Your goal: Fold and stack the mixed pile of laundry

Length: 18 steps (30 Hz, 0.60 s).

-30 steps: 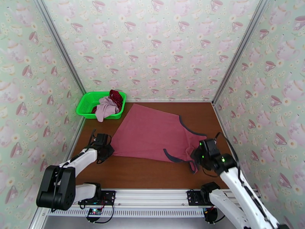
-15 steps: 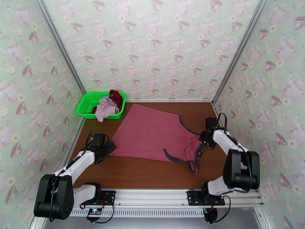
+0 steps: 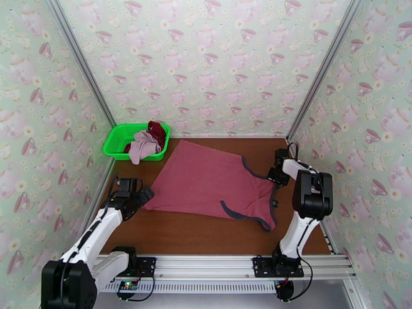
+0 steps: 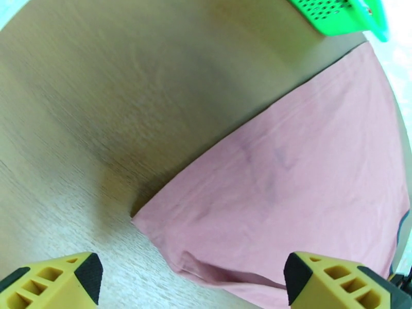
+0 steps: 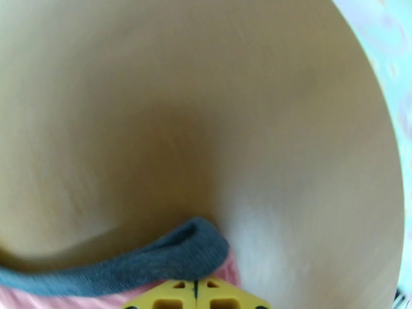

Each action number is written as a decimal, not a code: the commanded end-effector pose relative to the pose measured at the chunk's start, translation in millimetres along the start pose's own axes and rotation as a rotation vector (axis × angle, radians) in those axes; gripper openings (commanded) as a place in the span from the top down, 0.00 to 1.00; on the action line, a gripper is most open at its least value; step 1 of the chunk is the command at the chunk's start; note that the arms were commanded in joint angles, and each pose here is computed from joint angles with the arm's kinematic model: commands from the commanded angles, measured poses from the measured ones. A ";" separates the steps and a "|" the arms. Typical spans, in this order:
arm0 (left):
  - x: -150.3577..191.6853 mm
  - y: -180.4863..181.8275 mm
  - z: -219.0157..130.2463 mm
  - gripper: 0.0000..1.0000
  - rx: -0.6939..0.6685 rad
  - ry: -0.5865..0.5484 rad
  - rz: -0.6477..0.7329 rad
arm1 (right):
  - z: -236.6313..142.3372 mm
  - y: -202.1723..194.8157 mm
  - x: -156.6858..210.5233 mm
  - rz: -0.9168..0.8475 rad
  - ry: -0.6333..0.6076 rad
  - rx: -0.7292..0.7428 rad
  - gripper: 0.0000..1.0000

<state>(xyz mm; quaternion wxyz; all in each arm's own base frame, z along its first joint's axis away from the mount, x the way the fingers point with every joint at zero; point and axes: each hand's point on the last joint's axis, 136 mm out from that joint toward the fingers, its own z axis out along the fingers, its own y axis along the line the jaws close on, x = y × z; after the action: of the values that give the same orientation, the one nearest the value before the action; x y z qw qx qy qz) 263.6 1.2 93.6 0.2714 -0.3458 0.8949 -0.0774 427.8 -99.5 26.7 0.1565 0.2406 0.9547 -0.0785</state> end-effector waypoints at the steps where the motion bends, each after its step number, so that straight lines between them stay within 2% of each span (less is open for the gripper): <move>1: -0.7 5.1 -13.1 0.01 -0.018 0.001 0.019 | 10.5 0.4 -36.3 -0.036 -0.032 -0.001 1.00; 7: 3.3 12.8 -21.0 0.00 -0.040 0.005 0.019 | 27.9 26.7 -93.8 -0.084 -0.026 -0.046 1.00; 13: 1.9 13.6 -20.3 0.00 -0.057 0.009 0.018 | 18.8 33.3 -139.0 -0.086 -0.087 -0.037 1.00; 14: 1.4 13.3 -19.9 0.00 -0.059 0.010 0.017 | 17.7 33.8 -140.0 -0.086 -0.082 -0.038 0.95; 16: -0.5 11.6 -19.2 0.01 -0.059 0.010 0.020 | 12.0 34.6 -138.6 -0.084 -0.076 -0.050 0.67; 18: -1.1 9.6 -18.8 0.03 -0.057 0.014 0.023 | -1.2 33.3 -136.5 -0.083 -0.088 -0.059 0.50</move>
<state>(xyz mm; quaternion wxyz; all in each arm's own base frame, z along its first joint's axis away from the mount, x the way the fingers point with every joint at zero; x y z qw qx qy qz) 241.1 4.6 94.9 0.2427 -0.3451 0.9049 -0.0570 574.0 -133.2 62.3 0.2227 0.1964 0.9522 -0.0720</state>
